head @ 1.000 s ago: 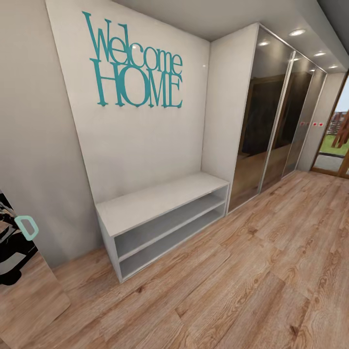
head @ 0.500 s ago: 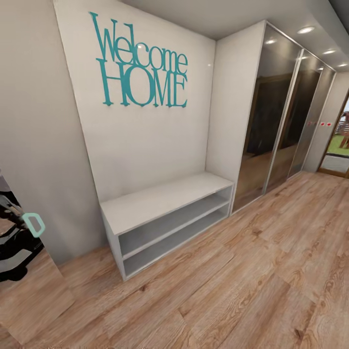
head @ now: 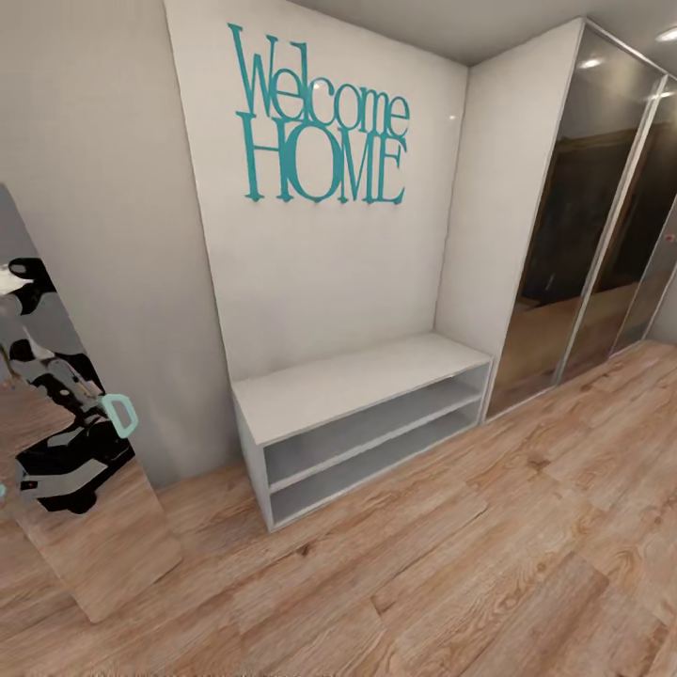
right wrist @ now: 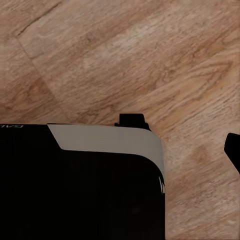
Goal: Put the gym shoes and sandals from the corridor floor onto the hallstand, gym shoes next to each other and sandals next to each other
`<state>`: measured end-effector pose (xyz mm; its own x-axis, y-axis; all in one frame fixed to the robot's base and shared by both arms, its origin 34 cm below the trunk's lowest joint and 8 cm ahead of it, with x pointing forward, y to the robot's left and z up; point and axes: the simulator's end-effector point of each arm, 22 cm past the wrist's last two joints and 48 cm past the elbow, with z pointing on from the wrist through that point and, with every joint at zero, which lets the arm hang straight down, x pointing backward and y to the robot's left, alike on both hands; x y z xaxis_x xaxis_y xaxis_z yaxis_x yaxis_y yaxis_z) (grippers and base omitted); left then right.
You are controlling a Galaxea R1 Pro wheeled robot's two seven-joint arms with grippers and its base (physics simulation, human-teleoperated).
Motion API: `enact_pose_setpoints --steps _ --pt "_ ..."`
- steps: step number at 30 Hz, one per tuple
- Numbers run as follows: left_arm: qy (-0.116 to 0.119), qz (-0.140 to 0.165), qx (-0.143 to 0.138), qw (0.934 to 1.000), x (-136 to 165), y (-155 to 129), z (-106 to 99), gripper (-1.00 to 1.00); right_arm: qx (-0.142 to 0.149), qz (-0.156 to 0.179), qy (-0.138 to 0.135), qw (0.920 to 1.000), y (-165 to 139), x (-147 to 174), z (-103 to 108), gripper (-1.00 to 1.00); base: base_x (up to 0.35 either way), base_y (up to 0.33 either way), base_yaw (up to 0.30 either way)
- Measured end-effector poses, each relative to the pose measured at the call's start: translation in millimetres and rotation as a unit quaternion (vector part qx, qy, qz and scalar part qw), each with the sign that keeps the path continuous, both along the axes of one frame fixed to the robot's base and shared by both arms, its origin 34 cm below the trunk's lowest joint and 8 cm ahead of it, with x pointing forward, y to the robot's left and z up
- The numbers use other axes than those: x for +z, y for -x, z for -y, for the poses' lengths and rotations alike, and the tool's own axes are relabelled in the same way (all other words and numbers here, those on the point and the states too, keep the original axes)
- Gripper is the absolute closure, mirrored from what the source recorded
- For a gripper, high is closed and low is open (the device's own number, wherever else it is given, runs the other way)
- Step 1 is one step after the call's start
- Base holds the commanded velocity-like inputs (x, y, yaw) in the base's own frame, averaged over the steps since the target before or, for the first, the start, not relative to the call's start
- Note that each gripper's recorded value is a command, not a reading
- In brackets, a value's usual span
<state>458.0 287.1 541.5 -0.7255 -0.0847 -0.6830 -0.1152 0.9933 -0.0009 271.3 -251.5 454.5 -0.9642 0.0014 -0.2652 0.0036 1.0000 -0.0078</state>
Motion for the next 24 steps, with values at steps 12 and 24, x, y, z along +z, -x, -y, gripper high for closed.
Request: enact_pose_setpoints --steps 12,24 --pt "-0.001 -0.005 -0.001 1.0 -3.2 2.6 -0.3 -1.0 0.0 -0.006 0.0 1.0 4.0 -1.5 0.2 -1.0 -0.053 -0.054 0.257" --pt "-0.001 -0.01 0.0 1.0 -6.0 5.4 -0.7 -1.0 0.0 -0.01 0.0 0.9999 7.6 -2.6 0.1 -1.0 -0.067 -0.065 0.257"
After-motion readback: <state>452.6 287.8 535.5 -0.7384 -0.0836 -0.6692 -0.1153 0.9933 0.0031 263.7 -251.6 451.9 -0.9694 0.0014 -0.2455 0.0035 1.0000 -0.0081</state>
